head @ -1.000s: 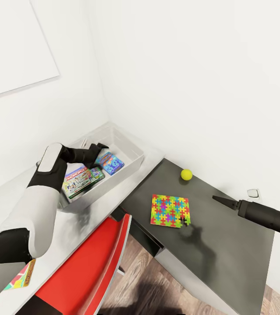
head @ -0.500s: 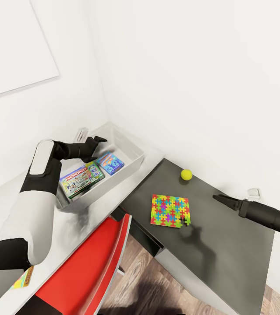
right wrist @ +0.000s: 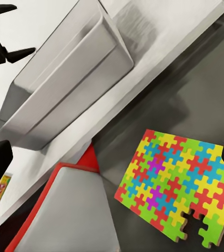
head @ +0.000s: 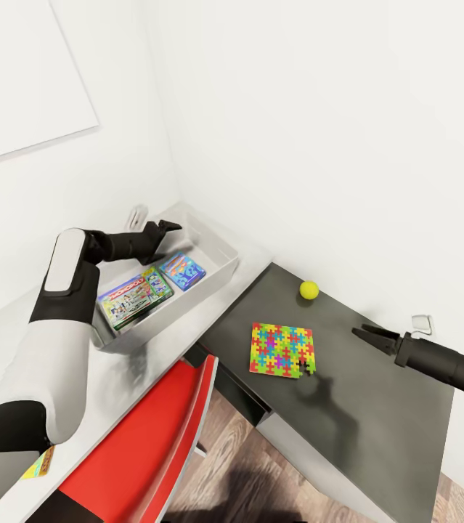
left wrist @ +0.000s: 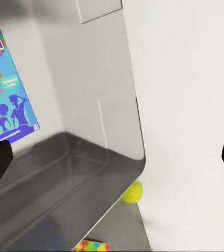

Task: Put all the toys in the child's room - the three board games (two on the bed and one on the table), the two jigsaw puzzles on the table, and the tennis ball on the table - inside the toy box on the table in the child's room.

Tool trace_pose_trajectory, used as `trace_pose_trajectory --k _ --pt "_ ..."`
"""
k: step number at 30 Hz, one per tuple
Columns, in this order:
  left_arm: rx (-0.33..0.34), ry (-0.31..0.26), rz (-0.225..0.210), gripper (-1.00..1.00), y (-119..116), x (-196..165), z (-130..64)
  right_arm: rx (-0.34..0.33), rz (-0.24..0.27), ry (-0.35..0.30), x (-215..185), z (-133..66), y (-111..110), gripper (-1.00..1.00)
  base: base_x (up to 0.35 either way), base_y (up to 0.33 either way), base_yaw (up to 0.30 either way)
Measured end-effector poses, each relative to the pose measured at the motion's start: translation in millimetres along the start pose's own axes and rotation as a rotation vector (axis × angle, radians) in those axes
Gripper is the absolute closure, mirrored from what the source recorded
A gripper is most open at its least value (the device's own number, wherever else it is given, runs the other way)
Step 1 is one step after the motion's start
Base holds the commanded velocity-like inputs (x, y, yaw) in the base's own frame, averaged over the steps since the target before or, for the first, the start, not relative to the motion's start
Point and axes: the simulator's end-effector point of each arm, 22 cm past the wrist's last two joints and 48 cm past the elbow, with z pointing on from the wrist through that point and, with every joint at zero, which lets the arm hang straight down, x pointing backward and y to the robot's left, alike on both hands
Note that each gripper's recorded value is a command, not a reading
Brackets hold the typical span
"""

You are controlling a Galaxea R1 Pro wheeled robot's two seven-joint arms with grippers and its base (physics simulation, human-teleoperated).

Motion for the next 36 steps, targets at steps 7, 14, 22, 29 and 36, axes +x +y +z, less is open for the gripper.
trace_pose_trajectory --k 7,14,22,29,36 --pt "0.05 0.017 0.02 -1.0 -11 3 -2.6 0.002 -0.002 0.0 1 -0.5 -1 -1.0 0.0 0.0 0.0" --pt "0.096 0.028 0.028 -1.0 -22 7 -3.4 0.012 0.004 0.001 2 -1.8 -3 -1.0 0.0 0.0 0.0" --pt "0.124 0.035 0.028 -1.0 -28 11 -2.7 0.018 0.036 0.016 5 -2.9 -5 -1.0 0.0 0.0 0.0" --pt "0.14 0.046 0.024 -1.0 -30 17 -0.9 0.033 0.071 0.034 7 -3.2 -8 -1.0 0.0 0.0 0.0" --pt "0.132 0.063 0.011 -1.0 -21 27 3.1 0.055 0.082 0.041 8 -3.7 -13 -1.0 0.0 0.0 0.009"
